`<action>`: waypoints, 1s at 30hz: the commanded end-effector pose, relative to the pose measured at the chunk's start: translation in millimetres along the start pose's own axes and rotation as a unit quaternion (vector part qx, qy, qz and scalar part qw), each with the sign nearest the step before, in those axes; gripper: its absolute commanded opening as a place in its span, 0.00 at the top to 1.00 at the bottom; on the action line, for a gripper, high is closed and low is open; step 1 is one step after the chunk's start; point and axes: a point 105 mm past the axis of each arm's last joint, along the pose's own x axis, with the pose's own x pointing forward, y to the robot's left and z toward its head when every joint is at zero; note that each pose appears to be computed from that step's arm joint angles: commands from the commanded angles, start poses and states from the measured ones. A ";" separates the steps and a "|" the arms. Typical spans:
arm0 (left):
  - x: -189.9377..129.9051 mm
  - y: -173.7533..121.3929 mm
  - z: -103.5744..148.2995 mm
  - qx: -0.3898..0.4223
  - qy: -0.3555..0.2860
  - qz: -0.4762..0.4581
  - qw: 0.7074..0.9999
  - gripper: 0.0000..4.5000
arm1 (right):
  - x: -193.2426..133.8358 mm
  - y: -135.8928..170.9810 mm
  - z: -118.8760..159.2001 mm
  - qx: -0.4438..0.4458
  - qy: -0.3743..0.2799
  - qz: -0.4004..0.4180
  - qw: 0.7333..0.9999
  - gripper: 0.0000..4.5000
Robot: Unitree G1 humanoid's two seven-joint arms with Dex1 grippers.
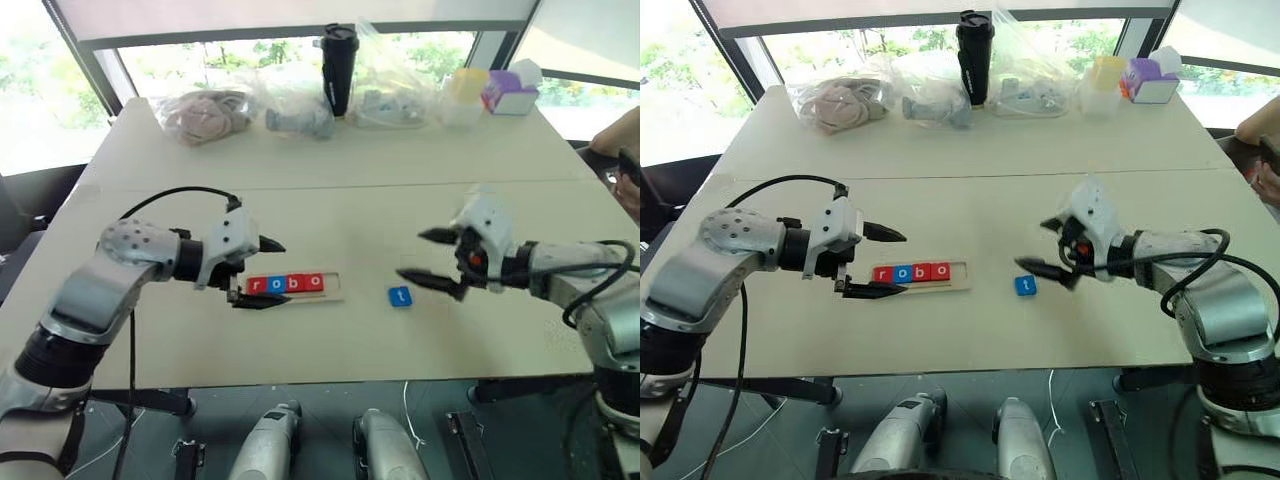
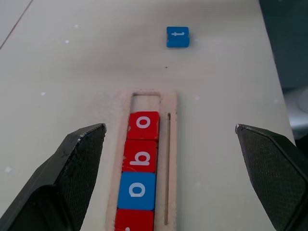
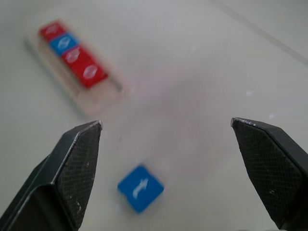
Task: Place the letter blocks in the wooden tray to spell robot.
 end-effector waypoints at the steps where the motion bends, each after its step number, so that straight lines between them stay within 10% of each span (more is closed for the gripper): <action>1: -10.4 -4.4 11.4 0.049 0.013 -0.006 0.999 0.00 | 5.7 -10.6 -11.0 -0.066 0.012 0.038 0.997 0.01; 19: -15.4 -17.9 0.5 0.018 0.037 0.023 0.999 0.00 | 34.1 -9.7 -33.1 -0.136 0.048 0.134 0.980 0.01; 26: -18.4 -14.7 -0.9 0.017 0.040 0.028 0.999 0.00 | 34.4 -8.5 -30.7 -0.134 0.040 0.136 0.981 0.58; 30: -22.7 -10.7 -4.9 0.013 0.046 0.037 0.998 0.00 | 39.1 -8.9 -12.1 -0.132 0.024 0.134 0.982 0.58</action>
